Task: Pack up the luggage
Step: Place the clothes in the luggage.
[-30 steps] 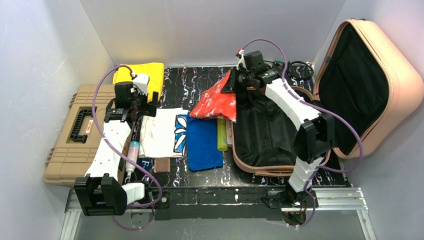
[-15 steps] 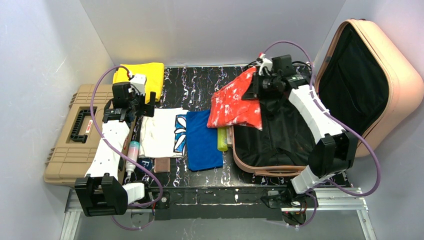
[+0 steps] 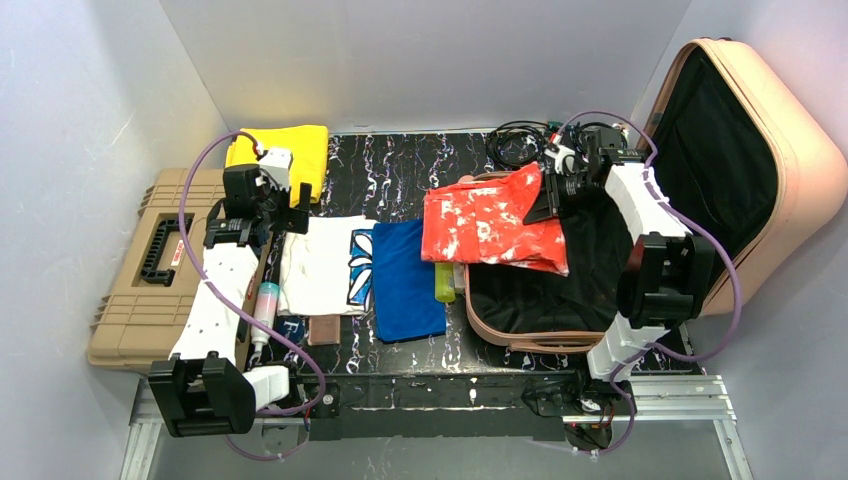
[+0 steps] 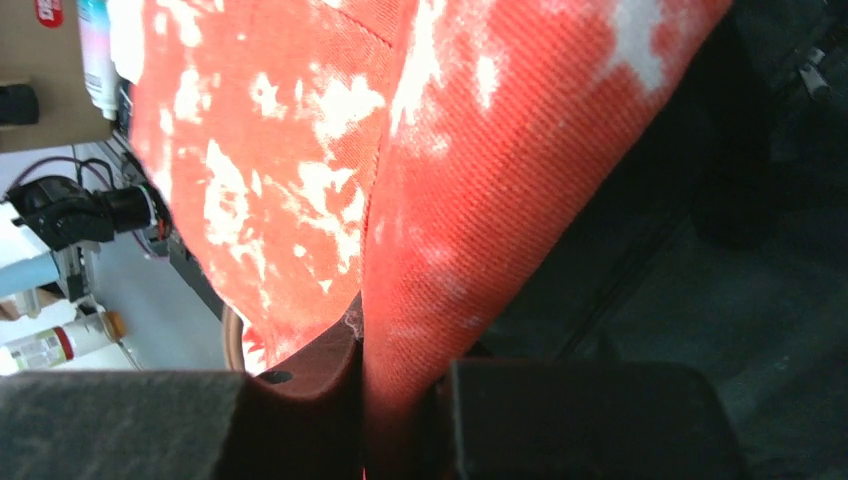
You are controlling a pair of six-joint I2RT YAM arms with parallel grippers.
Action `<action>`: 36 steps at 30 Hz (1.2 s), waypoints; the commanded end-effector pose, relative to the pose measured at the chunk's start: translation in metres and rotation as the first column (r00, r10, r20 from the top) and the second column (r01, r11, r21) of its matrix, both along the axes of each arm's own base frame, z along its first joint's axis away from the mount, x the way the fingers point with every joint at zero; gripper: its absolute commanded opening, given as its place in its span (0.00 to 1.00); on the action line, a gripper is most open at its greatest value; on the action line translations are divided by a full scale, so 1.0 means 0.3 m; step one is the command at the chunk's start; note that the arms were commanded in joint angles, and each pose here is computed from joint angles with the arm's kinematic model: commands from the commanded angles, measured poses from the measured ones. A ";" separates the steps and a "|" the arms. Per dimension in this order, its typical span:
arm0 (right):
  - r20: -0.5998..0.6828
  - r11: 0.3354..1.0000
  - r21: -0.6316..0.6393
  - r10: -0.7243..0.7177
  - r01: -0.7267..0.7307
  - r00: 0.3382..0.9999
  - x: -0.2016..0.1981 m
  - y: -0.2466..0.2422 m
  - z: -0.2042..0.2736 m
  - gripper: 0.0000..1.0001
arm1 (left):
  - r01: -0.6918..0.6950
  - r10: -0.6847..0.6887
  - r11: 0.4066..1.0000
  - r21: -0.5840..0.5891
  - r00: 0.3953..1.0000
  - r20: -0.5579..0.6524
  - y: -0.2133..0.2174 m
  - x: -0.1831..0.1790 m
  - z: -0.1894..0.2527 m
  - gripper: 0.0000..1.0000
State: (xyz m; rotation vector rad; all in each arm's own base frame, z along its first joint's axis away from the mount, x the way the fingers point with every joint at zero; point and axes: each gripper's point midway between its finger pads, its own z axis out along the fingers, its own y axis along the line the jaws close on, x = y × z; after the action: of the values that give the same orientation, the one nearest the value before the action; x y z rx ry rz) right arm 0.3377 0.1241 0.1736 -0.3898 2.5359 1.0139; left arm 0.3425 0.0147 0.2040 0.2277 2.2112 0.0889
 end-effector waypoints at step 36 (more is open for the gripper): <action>0.062 0.856 -0.476 -0.194 0.200 0.979 0.061 -0.552 -0.362 0.01 | 0.016 -0.016 0.999 -0.035 1.000 0.014 -0.021 -0.014 -0.061 0.98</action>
State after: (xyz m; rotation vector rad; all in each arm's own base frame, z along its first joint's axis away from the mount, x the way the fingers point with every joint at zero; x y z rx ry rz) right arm 0.3535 -0.0053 0.0590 -0.2627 2.7362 0.5480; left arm 0.3396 0.0106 0.1771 0.2236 2.2247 0.0574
